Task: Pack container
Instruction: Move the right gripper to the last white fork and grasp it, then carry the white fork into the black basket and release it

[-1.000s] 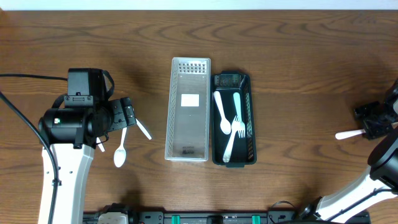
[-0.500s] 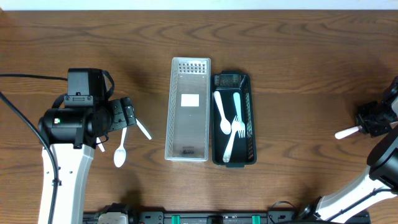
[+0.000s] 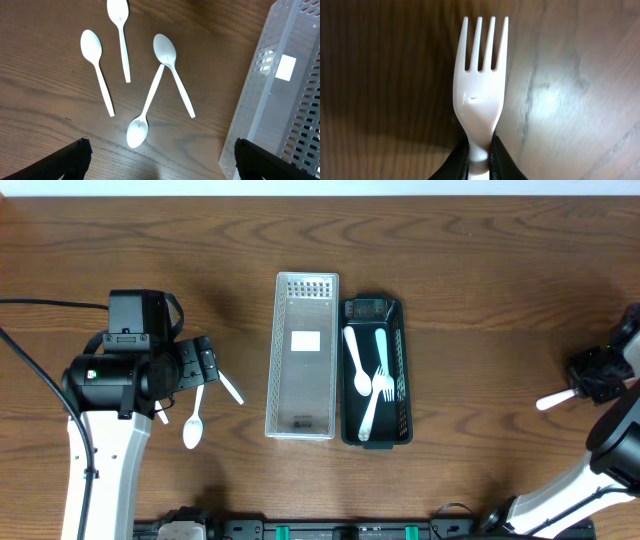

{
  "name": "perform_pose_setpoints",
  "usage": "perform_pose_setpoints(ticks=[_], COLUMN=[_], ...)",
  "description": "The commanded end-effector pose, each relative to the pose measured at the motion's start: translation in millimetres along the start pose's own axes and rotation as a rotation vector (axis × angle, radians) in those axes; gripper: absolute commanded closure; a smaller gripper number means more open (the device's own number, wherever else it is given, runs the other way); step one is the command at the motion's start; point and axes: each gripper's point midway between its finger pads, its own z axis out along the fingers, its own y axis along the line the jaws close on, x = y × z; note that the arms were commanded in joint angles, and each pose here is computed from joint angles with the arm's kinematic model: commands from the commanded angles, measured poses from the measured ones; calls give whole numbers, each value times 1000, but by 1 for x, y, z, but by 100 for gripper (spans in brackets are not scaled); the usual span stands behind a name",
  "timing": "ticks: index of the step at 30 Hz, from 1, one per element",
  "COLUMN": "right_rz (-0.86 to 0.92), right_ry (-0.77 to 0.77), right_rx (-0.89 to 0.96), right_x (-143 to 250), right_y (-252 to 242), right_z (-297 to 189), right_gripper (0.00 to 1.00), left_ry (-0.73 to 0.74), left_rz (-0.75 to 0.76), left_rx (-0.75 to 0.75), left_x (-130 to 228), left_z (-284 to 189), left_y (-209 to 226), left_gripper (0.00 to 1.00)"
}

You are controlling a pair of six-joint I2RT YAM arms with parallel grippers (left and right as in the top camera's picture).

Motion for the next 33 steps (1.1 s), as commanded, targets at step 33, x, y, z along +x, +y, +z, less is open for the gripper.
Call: perform_pose_setpoints(ticks=[33], right_rz=[-1304], right_ry=[-128], right_rx=[-347], right_x=[392], right_y=[155], right_z=[-139], right_gripper=[98], left_ry=[1], left_rz=[-3], left_rx=[-15], left_x=[-1], left_z=[1], left_y=[3], left_gripper=[7])
